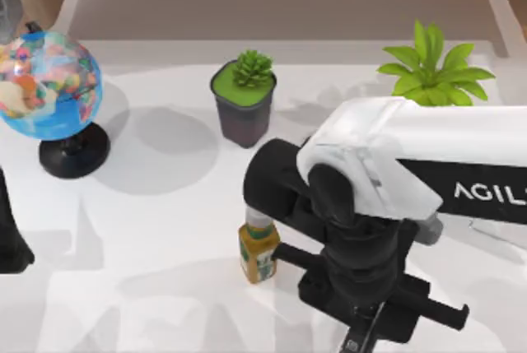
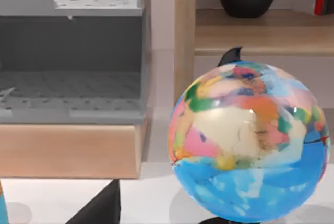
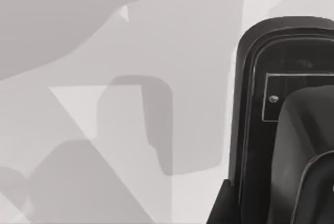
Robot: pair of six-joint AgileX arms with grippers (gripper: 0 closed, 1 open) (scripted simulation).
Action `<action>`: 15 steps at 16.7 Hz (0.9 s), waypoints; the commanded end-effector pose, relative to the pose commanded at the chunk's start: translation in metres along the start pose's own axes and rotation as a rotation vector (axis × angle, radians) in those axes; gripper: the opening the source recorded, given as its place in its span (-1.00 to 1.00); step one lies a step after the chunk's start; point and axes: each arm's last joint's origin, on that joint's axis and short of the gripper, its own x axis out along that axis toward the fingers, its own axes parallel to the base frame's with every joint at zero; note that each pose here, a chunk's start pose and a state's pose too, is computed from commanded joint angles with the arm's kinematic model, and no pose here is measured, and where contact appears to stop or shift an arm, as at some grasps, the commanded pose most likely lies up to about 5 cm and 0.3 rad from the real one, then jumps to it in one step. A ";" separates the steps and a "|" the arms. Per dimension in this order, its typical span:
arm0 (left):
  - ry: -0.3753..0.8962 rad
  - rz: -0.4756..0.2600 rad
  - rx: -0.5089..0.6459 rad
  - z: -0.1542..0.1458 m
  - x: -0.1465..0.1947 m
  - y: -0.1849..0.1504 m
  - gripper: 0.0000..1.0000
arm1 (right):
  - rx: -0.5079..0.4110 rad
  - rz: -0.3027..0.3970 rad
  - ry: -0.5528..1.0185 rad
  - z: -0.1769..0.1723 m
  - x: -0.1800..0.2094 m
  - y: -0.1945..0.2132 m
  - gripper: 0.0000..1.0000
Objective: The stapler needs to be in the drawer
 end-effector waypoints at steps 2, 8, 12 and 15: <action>0.000 0.000 0.000 0.000 0.000 0.000 1.00 | -0.028 -0.003 0.011 0.034 -0.013 -0.008 -1.00; 0.000 0.000 0.000 0.000 0.000 0.000 1.00 | -0.089 0.144 -0.035 0.171 -0.074 -0.053 -1.00; 0.000 0.000 0.000 0.000 0.000 0.000 1.00 | -0.136 0.229 -0.159 0.268 -0.103 -0.111 -1.00; 0.000 0.000 0.000 0.000 0.000 0.000 1.00 | -0.190 0.235 -0.251 0.334 -0.105 -0.161 -1.00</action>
